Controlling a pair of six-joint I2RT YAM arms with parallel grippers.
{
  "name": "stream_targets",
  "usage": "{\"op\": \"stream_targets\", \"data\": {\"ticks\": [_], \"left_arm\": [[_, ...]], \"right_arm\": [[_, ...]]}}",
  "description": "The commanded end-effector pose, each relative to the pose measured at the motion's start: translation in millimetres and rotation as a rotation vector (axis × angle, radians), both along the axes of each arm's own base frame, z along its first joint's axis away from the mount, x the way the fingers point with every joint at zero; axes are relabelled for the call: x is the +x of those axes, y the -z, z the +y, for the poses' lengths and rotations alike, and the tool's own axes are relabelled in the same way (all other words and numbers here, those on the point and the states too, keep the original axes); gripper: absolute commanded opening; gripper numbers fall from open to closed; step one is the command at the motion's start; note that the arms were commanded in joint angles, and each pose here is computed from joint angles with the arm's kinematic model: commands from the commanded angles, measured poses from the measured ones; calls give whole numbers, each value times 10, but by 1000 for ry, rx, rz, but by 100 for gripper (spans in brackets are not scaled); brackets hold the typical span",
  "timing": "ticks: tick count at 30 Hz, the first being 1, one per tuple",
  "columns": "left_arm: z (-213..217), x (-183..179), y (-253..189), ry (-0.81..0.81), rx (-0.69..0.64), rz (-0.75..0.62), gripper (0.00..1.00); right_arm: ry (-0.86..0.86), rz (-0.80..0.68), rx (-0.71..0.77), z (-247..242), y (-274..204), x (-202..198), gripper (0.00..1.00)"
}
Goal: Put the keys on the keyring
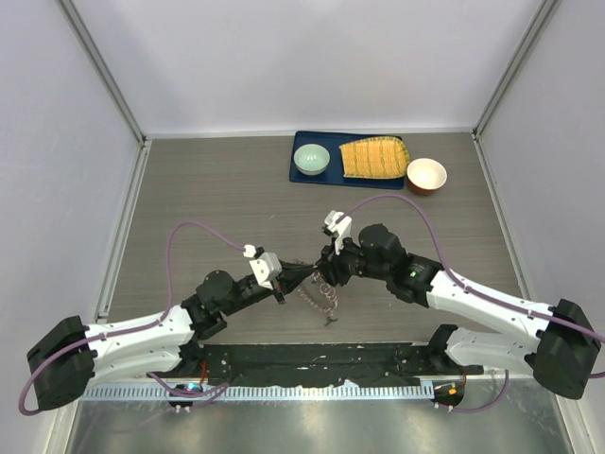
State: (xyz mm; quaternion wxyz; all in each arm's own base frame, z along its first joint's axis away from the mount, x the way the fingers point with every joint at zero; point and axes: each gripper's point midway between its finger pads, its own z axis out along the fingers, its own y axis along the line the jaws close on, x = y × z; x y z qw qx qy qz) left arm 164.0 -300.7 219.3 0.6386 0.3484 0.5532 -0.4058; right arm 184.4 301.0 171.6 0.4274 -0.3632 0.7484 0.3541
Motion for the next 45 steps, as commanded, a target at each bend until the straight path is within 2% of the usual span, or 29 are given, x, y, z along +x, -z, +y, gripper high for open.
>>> {"op": "stream_targets", "data": {"ticks": [1, 5, 12, 16, 22, 32, 40, 45], "left_arm": [[67, 77, -492, -52, -148, -113, 0], [109, 128, -487, -89, -145, -119, 0], [133, 114, -386, -89, -129, -113, 0], [155, 115, -395, -96, -141, -114, 0], [161, 156, -419, -117, -158, -89, 0], [124, 167, -443, -111, -173, -68, 0], [109, 176, -447, -111, -171, -66, 0], [141, 226, -447, -143, -175, -59, 0]], "right_arm": [[2, 17, 0, -15, -39, -48, 34], [175, -29, -43, -263, -77, 164, 35], [274, -137, 22, -488, -432, 255, 36], [237, -196, 101, -468, -651, 199, 36], [33, -212, 241, -245, -909, -112, 39], [-3, -265, 167, -249, -706, -99, 39], [44, -290, 223, -169, -847, 1, 39], [29, -245, 224, -83, -782, -37, 39]]}}
